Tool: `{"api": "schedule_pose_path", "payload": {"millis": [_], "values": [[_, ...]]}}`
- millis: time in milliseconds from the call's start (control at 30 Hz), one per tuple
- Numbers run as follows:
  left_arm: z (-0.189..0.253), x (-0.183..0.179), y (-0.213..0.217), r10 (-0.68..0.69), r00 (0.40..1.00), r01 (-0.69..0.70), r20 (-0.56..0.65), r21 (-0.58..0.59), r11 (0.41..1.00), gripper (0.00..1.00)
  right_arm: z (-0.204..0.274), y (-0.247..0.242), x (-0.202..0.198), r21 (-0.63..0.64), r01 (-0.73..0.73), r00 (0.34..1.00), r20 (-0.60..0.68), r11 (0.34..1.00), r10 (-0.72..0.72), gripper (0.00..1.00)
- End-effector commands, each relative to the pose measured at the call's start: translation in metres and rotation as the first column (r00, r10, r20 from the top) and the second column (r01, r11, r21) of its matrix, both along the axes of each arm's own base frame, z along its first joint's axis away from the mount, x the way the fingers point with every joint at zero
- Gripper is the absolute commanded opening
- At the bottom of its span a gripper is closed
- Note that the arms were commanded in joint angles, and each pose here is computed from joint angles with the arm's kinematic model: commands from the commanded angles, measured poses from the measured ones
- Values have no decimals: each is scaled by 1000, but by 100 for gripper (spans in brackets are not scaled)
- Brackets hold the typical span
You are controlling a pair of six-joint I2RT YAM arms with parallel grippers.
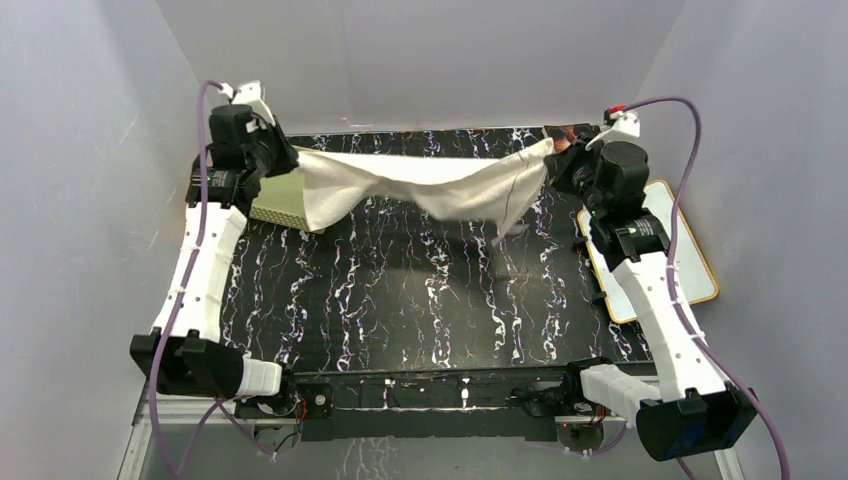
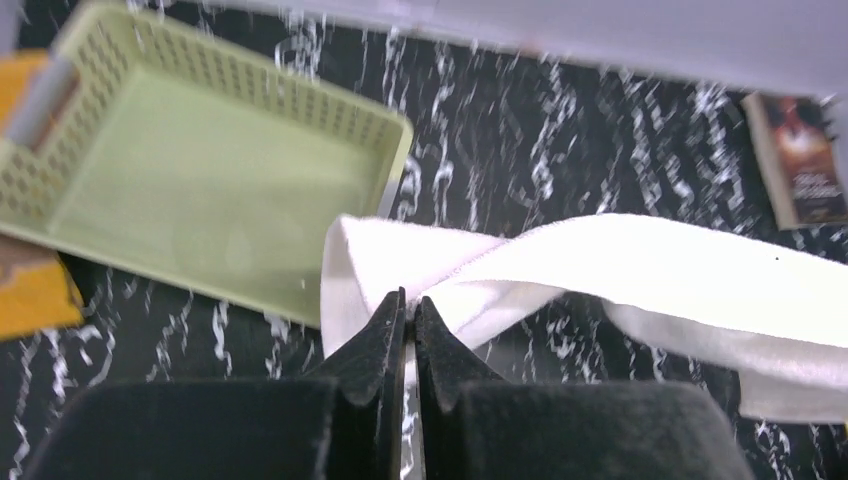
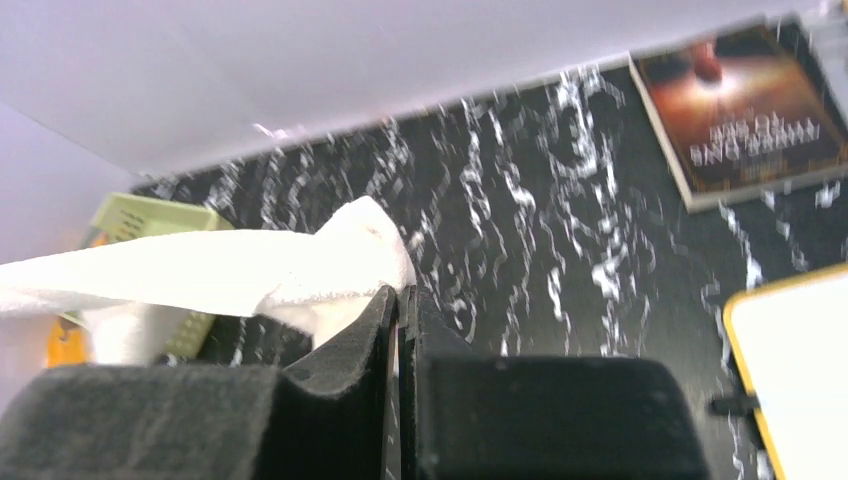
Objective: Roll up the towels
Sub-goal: Pick up the towel at the center of the board, then flatten out the towel at the center of the board.
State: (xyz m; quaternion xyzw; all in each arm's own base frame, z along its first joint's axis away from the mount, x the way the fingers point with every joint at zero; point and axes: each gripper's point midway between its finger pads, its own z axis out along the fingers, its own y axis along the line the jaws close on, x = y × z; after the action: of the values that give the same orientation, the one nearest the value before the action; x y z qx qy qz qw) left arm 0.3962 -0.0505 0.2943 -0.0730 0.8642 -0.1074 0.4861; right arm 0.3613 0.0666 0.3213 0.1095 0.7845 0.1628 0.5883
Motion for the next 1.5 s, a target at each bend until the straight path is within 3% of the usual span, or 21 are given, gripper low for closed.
{"api": "schedule_pose_path", "payload": {"millis": [0,133,300,400,500,667,833,933,1033,1200,1333,1467], "values": [[73,-16,4,-38,986,30,160,51,998,0,119,2,-17,-7,-49,932,359,999,49,0],[160,-38,24,17,929,-60,371,105,993,0,188,9,-51,-60,-105,849,515,993,121,0],[256,-101,49,104,796,-193,596,88,977,0,247,2,-109,-86,-94,732,670,992,128,0],[267,-132,54,124,751,-216,649,64,974,0,261,6,-137,-107,-125,682,712,986,164,0],[257,-149,54,105,748,-206,655,79,975,0,258,6,-155,-126,-129,675,715,984,180,0],[204,-125,62,130,865,-243,486,179,953,0,230,-6,-154,-95,-76,731,671,993,120,0],[81,-62,21,-28,988,-1,152,194,981,0,137,-15,-86,-28,18,900,436,999,-3,0],[-29,-41,-8,-132,990,136,-46,104,985,0,47,-17,-49,8,69,962,264,998,-68,0],[-97,-26,-10,-123,984,136,-128,94,986,0,-26,-26,-23,9,152,979,136,988,-152,0],[-164,0,-22,-150,957,164,-250,36,986,0,-120,-42,21,-26,258,964,-65,966,-259,0],[-190,27,-45,-239,921,235,-306,-51,971,0,-170,-52,60,-36,289,939,-182,957,-291,1],[-199,51,-47,-271,899,279,-344,-25,960,0,-184,-35,100,-88,148,970,-182,985,-162,40]]}}
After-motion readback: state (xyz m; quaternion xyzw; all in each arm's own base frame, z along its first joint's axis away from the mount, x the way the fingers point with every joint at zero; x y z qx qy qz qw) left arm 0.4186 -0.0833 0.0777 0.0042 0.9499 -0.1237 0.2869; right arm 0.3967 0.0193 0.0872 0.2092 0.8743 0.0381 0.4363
